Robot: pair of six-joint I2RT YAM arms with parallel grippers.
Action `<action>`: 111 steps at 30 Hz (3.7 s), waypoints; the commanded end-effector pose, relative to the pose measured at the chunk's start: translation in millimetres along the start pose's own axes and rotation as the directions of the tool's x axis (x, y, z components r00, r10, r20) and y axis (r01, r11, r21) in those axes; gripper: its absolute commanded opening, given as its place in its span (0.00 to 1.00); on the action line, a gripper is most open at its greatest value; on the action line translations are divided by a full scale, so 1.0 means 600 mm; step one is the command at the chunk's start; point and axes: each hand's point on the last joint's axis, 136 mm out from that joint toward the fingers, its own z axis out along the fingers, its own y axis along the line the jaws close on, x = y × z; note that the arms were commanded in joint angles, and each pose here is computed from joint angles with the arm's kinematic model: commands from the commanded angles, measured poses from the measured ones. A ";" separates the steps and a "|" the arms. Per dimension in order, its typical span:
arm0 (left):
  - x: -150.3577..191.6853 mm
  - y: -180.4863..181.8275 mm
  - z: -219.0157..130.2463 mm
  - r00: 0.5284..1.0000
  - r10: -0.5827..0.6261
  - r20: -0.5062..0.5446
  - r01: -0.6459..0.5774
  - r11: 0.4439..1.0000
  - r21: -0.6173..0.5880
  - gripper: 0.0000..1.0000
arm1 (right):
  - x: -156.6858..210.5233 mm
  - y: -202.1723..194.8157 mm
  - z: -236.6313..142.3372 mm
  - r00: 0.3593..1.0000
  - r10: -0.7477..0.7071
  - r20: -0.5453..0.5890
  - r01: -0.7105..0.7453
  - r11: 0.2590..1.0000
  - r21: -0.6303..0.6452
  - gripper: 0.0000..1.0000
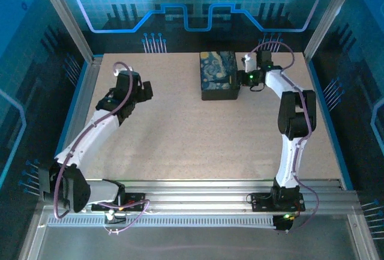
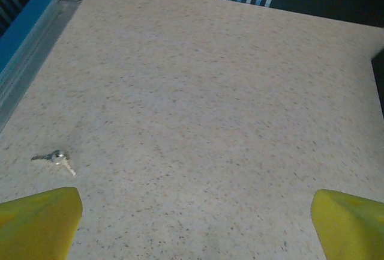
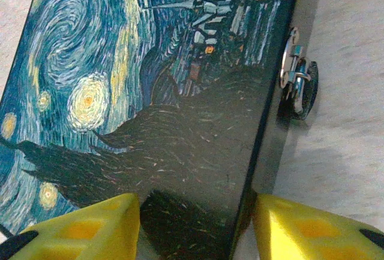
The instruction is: Unlock the padlock with the key
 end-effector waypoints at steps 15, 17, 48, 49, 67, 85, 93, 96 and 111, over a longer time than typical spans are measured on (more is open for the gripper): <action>0.056 0.117 0.060 0.923 -0.336 -0.187 0.280 0.921 -0.272 0.99 | 0.208 0.229 0.055 0.974 0.200 -0.106 -0.202 0.979 -0.006 0.58; 0.062 0.134 0.071 0.906 -0.375 -0.197 0.307 0.902 -0.304 0.99 | 0.226 0.258 0.060 0.975 0.190 -0.118 -0.193 0.981 -0.017 0.58; 0.101 0.261 0.311 0.778 -0.509 -0.369 0.353 0.839 -0.414 0.54 | 0.220 0.374 -0.051 0.987 -0.130 -0.095 0.113 0.979 -0.167 0.67; 0.104 0.260 0.313 0.772 -0.512 -0.377 0.354 0.839 -0.414 0.54 | 0.220 0.374 -0.049 0.986 -0.134 -0.097 0.116 0.979 -0.170 0.67; 0.152 0.277 0.302 0.743 -0.528 -0.411 0.312 0.817 -0.485 0.52 | 0.225 0.374 -0.023 0.982 -0.137 -0.129 0.112 0.977 -0.184 0.63; 0.176 0.282 0.296 0.722 -0.547 -0.424 0.306 0.802 -0.513 0.41 | 0.225 0.370 -0.018 0.981 -0.138 -0.135 0.113 0.978 -0.176 0.60; 0.181 0.280 0.298 0.710 -0.553 -0.435 0.309 0.800 -0.513 0.27 | 0.225 0.368 -0.025 0.982 -0.137 -0.130 0.114 0.979 -0.172 0.60; 0.182 0.279 0.297 0.709 -0.554 -0.437 0.310 0.801 -0.513 0.21 | 0.223 0.363 -0.029 0.983 -0.134 -0.125 0.113 0.980 -0.164 0.60; 0.083 0.165 0.204 0.789 -0.457 -0.411 0.367 0.887 -0.282 0.01 | 0.220 0.325 -0.079 0.992 -0.089 -0.090 0.078 0.989 -0.125 0.60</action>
